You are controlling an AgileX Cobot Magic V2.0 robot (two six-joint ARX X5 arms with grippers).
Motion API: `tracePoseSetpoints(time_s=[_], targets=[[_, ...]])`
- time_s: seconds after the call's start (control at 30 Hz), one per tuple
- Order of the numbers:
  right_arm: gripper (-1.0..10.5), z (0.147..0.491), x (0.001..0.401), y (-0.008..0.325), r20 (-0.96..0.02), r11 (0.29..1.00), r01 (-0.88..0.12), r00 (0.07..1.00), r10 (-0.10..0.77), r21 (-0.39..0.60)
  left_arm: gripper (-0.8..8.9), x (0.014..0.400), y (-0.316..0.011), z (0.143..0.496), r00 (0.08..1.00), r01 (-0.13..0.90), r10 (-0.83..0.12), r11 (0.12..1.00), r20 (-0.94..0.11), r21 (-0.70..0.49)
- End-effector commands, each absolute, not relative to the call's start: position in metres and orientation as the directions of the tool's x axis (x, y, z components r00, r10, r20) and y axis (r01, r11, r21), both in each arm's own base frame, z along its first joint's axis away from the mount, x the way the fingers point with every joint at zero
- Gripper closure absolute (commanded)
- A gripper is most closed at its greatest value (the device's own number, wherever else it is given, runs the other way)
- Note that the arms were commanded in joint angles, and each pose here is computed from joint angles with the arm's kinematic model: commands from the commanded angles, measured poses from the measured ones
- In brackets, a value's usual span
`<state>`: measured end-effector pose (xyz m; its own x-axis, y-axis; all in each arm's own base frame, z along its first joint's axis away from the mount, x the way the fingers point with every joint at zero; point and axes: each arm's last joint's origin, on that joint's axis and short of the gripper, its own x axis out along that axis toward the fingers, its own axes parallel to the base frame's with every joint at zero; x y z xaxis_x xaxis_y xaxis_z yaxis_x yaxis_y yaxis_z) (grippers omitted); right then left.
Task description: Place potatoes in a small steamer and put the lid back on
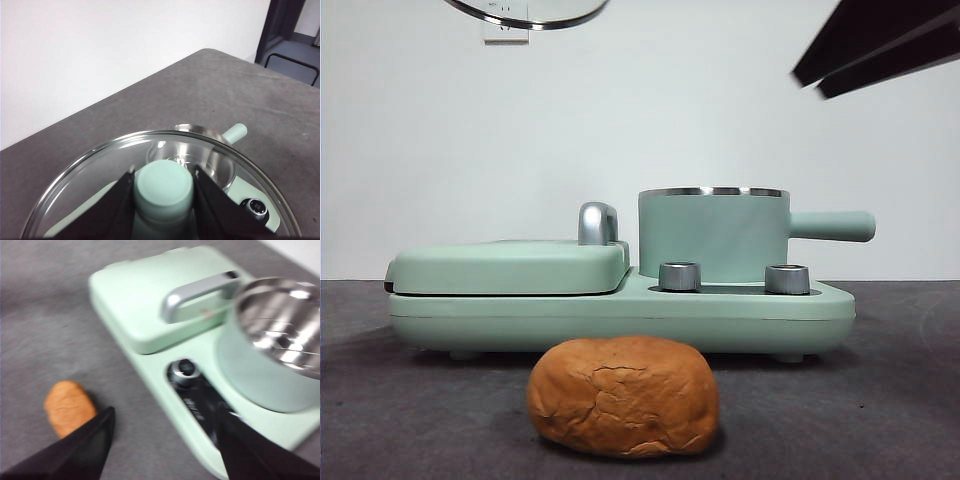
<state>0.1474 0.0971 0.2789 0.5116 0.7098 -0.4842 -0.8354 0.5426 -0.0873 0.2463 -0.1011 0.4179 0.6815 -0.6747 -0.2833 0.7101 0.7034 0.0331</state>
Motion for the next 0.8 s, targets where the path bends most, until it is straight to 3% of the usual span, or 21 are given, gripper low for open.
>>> tracePoseSetpoints(time_s=[0.03, 0.4, 0.8], targets=[[6.2, 0.279, 0.149, 0.111, -0.488, 0.476, -0.873, 0.464, 0.740, -0.108, 8.03, 0.234, -0.094, 0.424, 0.702, 0.699, -0.669, 0.712, -0.245, 0.058], [6.2, 0.249, 0.151, 0.155, -0.603, 0.296, -0.953, 0.276, 0.748, -0.069, 8.03, 0.187, -0.064, 0.386, 0.753, 0.622, -0.600, 0.783, -0.271, -0.007], [5.5, 0.201, 0.167, 0.191, -0.705, 0.241, -0.970, 0.158, 0.692, 0.020, 8.04, 0.165, -0.053, 0.381, 0.776, 0.594, -0.583, 0.804, -0.240, -0.033]])
